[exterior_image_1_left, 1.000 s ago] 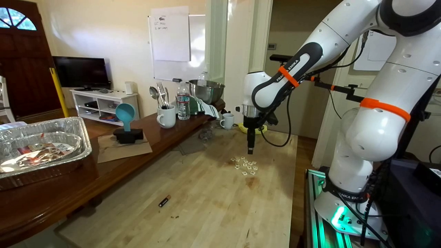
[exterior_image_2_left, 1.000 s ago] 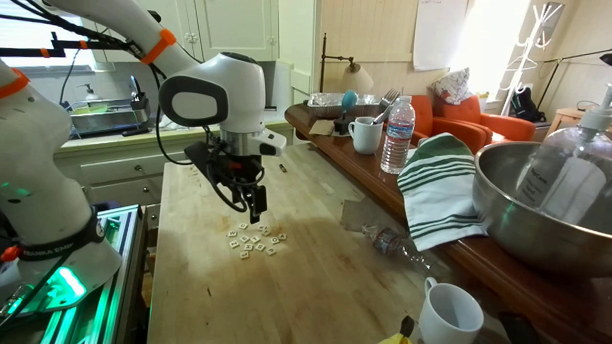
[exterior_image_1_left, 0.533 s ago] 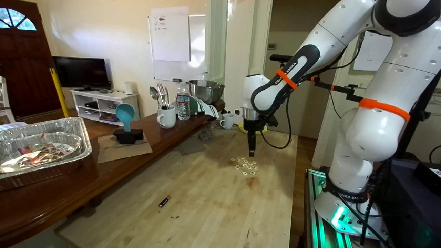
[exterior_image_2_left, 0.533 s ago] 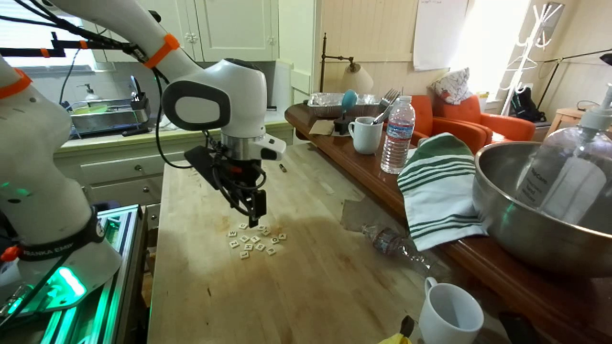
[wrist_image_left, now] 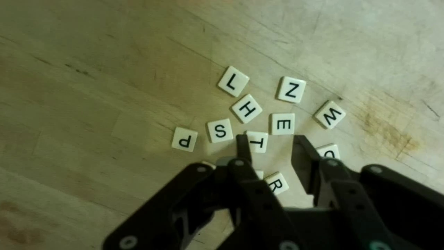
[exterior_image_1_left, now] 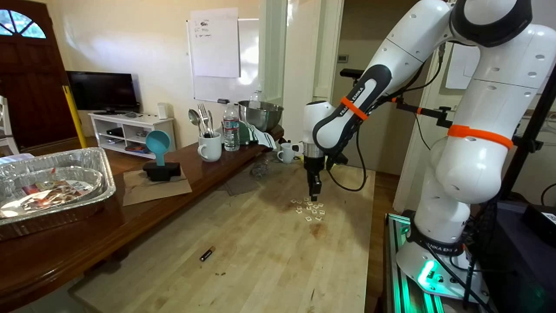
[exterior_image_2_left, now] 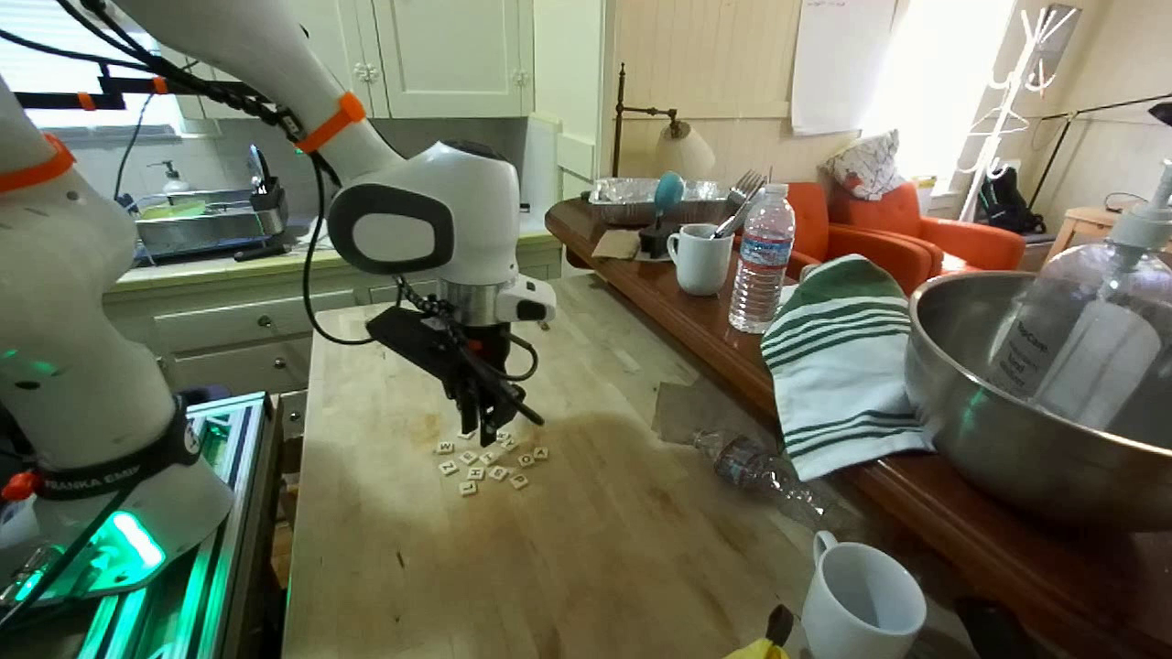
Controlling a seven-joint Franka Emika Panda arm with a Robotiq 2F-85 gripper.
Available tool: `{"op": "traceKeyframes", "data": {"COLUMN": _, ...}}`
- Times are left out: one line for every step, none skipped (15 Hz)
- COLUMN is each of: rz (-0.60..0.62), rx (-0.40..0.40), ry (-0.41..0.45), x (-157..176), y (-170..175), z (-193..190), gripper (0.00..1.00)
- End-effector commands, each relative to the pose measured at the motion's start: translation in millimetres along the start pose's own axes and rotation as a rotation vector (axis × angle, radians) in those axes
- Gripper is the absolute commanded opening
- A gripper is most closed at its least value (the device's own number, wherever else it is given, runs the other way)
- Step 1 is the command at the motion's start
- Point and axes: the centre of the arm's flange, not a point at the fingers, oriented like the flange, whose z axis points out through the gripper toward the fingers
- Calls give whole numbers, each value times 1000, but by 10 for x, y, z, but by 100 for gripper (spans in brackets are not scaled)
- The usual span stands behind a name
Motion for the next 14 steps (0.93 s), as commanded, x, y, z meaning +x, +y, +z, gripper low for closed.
{"op": "traceKeyframes", "data": {"rz": -96, "rx": -30, "ry": 9, "x": 102, "y": 58, "z": 239, "gripper": 7}}
{"op": "traceKeyframes", "data": {"rz": -119, "rx": -36, "ry": 12, "x": 108, "y": 53, "z": 277, "gripper": 1}}
{"op": "traceKeyframes", "data": {"rz": -134, "rx": -45, "ry": 15, "x": 113, "y": 55, "z": 310, "gripper": 0}}
{"op": "traceKeyframes", "data": {"rz": -152, "rx": -50, "ry": 19, "x": 115, "y": 59, "z": 340, "gripper": 0}}
{"op": "traceKeyframes", "data": {"rz": -164, "rx": -54, "ry": 19, "x": 113, "y": 62, "z": 364, "gripper": 0}}
{"op": "traceKeyframes", "data": {"rz": -177, "rx": -59, "ry": 22, "x": 112, "y": 63, "z": 386, "gripper": 0}}
{"op": "traceKeyframes", "data": {"rz": -191, "rx": -66, "ry": 25, "x": 110, "y": 66, "z": 404, "gripper": 0}}
{"op": "traceKeyframes", "data": {"rz": -201, "rx": -72, "ry": 28, "x": 113, "y": 69, "z": 422, "gripper": 0}}
{"op": "traceKeyframes", "data": {"rz": -211, "rx": -75, "ry": 32, "x": 115, "y": 73, "z": 437, "gripper": 0}}
{"op": "traceKeyframes", "data": {"rz": -220, "rx": -75, "ry": 36, "x": 116, "y": 71, "z": 456, "gripper": 0}}
{"op": "traceKeyframes", "data": {"rz": -222, "rx": -78, "ry": 43, "x": 117, "y": 68, "z": 466, "gripper": 0}}
{"op": "traceKeyframes", "data": {"rz": -228, "rx": -74, "ry": 48, "x": 119, "y": 65, "z": 467, "gripper": 0}}
{"op": "traceKeyframes", "data": {"rz": -230, "rx": -72, "ry": 51, "x": 118, "y": 60, "z": 461, "gripper": 0}}
{"op": "traceKeyframes", "data": {"rz": -224, "rx": -69, "ry": 50, "x": 116, "y": 57, "z": 454, "gripper": 0}}
